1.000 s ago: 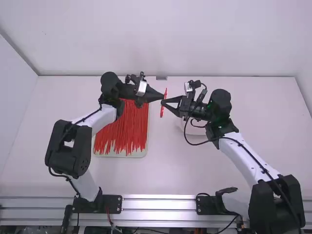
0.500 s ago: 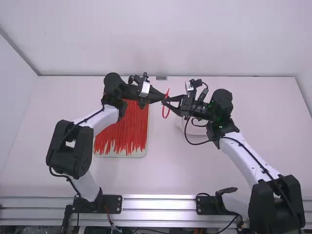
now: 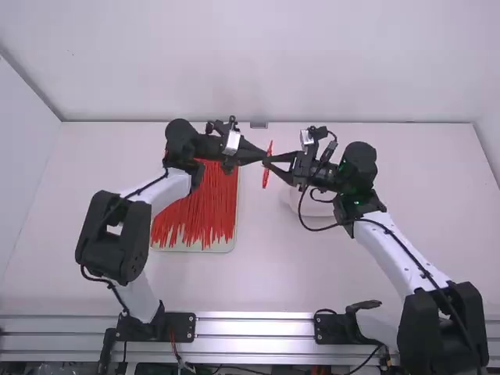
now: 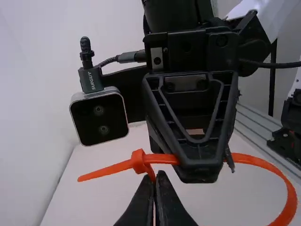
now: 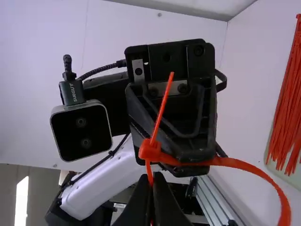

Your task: Fasten the cable tie

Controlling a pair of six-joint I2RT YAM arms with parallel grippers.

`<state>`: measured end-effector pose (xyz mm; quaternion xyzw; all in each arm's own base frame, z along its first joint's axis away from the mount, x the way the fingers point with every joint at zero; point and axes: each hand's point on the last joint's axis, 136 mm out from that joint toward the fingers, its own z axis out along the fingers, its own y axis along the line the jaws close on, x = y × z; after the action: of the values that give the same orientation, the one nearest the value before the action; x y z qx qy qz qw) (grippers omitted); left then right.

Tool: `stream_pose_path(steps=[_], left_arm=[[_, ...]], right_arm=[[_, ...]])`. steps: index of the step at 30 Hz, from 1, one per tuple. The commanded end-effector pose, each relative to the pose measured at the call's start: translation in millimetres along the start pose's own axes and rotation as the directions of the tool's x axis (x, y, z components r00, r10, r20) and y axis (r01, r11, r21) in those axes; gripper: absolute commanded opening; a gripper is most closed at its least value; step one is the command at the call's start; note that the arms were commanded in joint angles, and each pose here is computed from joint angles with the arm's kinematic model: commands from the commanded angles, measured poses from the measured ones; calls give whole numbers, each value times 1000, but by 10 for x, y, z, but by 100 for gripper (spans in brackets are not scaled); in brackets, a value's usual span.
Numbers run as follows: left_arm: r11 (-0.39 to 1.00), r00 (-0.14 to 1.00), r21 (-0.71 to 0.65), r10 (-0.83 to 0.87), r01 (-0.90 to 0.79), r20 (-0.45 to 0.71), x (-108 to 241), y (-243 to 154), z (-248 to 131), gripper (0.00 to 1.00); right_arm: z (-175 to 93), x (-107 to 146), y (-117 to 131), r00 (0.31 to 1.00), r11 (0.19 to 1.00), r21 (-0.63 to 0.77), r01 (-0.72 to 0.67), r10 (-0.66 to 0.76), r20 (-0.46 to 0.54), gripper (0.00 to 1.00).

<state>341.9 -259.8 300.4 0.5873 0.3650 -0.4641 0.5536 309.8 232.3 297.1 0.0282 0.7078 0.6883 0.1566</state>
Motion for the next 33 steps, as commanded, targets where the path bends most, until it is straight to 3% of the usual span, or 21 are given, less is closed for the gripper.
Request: stream_pose_path(steps=[1,13,20,27,31,32,33], left_arm=[[991,1000,132,-1,1,0,-34,-273,99,2],[990,999,136,-32,32,-3,-14,-279,116,2],[989,1000,148,-20,19,2,-43,-308,157,2],[991,999,127,-35,35,0,-30,-267,134,2],[992,999,124,-34,34,0,-30,-261,132,2],[994,999,103,-37,36,3,-34,-226,136,2],[994,999,101,-36,35,3,-34,-223,137,2]], right_arm=[[-133,-321,-81,989,999,31,-16,11,149,0],[-158,-384,-95,984,999,38,-12,5,180,0],[-108,-406,-278,985,997,53,-60,51,164,0],[45,-322,-86,995,999,-40,17,-14,96,0],[33,-300,-54,997,999,-50,11,-7,80,15],[10,-303,-60,997,999,-49,11,-7,75,31],[8,-290,-61,998,999,-50,7,-3,66,38]])
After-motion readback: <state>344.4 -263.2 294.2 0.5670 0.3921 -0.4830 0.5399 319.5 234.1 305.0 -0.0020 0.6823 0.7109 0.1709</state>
